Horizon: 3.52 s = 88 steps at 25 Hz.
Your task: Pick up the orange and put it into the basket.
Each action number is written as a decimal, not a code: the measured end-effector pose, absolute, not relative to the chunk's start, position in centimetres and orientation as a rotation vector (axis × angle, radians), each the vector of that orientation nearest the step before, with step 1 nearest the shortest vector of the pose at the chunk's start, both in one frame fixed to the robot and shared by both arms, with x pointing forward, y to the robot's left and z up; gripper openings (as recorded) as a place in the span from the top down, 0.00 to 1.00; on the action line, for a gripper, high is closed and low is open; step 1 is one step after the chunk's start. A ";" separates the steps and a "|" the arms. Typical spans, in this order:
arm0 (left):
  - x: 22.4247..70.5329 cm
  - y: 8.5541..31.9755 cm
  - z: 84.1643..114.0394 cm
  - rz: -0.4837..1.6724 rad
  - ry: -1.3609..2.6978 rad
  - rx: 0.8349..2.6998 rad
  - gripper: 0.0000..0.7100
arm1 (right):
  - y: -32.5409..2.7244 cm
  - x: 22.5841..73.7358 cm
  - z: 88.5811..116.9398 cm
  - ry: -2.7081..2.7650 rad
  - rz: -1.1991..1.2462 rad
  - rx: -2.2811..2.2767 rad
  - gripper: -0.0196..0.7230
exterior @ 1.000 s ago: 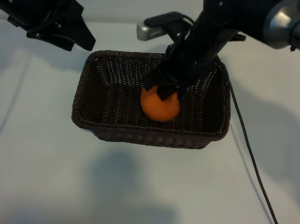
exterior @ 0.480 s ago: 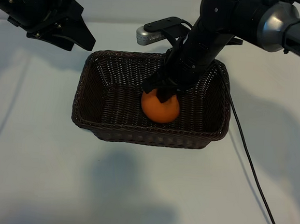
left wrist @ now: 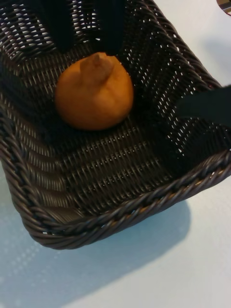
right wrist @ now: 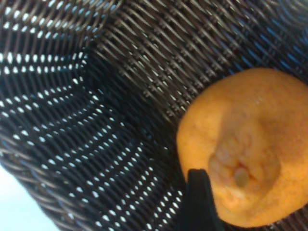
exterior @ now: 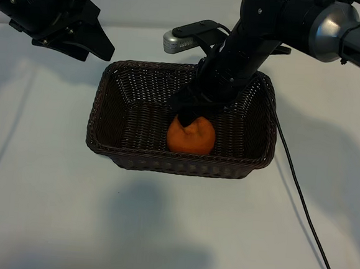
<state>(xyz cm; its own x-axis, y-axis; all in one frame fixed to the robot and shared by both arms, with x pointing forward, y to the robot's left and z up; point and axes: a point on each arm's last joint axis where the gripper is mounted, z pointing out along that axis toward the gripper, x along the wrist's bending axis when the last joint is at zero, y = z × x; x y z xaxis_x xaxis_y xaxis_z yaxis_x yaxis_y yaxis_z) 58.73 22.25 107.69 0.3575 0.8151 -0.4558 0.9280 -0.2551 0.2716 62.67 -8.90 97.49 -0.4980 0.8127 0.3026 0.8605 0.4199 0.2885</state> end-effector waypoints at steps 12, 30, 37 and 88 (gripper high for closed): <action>58.7 22.2 107.7 -0.304 1.511 2.133 0.21 | -9.2 61.5 100.3 -2.544 -0.633 -1.466 0.36; 58.7 22.2 107.7 -0.305 1.513 2.131 0.21 | -11.0 60.8 108.9 -2.692 -0.705 -1.433 0.36; 58.7 22.2 107.7 -0.305 1.513 2.131 0.21 | -13.7 62.1 108.9 -2.675 -0.713 -1.503 0.36; 58.7 22.2 107.7 -0.297 1.488 2.147 0.21 | -28.4 63.3 108.2 -2.543 -0.631 -1.887 0.42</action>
<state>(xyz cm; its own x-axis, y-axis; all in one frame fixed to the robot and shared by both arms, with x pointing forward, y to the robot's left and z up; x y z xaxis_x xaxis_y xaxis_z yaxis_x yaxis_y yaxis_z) 58.73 22.25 107.69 0.3768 0.8096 -0.4500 0.9203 -0.2721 0.2811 63.30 -28.44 108.24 -0.3147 0.9357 0.1595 0.9016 0.2422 0.3584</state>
